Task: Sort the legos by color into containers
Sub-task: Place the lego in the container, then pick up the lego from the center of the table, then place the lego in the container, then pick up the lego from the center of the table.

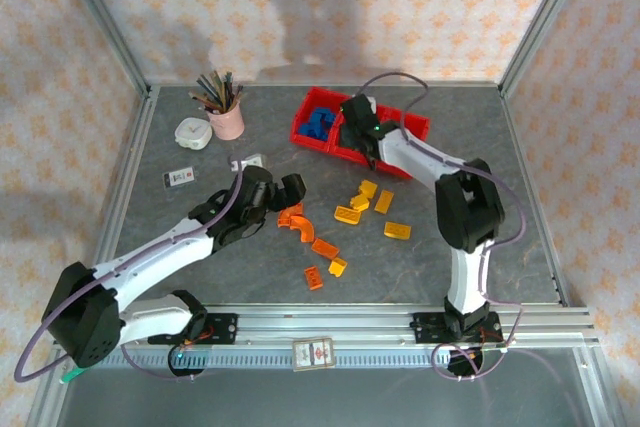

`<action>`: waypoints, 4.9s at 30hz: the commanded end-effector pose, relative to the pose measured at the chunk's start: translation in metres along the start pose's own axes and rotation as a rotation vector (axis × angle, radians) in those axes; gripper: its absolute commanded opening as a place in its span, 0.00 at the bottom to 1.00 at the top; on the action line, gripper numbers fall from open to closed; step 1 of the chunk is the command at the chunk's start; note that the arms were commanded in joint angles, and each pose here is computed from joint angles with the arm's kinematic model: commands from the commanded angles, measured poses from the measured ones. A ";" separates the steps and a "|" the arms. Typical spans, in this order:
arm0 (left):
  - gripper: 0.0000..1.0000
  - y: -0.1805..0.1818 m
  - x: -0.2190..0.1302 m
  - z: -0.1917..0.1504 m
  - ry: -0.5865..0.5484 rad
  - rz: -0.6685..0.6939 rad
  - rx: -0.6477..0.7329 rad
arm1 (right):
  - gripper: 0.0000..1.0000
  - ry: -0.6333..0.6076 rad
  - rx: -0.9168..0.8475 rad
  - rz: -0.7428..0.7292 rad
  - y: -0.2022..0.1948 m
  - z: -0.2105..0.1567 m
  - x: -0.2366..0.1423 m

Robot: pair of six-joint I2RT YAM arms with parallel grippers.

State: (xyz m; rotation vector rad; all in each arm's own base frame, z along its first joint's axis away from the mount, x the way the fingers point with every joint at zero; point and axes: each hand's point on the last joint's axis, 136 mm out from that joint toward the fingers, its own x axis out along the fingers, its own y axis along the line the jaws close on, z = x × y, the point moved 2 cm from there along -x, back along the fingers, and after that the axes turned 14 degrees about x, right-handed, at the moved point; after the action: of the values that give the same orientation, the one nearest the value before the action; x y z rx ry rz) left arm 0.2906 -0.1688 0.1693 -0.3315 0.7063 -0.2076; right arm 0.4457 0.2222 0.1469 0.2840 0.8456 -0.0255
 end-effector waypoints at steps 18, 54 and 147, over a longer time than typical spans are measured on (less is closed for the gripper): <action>0.99 0.065 -0.053 -0.049 0.014 0.128 -0.090 | 0.72 0.200 -0.137 0.077 0.035 -0.165 -0.073; 0.99 0.077 -0.062 -0.058 -0.008 0.140 -0.121 | 0.39 0.271 -0.319 0.027 0.061 -0.240 -0.048; 0.99 0.080 -0.091 -0.027 -0.119 0.154 -0.162 | 0.79 0.310 -0.087 0.164 0.112 -0.219 -0.063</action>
State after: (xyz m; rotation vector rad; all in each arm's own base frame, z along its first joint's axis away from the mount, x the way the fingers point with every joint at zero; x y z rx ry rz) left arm 0.2146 -0.0861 0.1777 -0.4460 0.6348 -0.0464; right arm 0.2569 0.3671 0.0800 0.1455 1.1388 0.2974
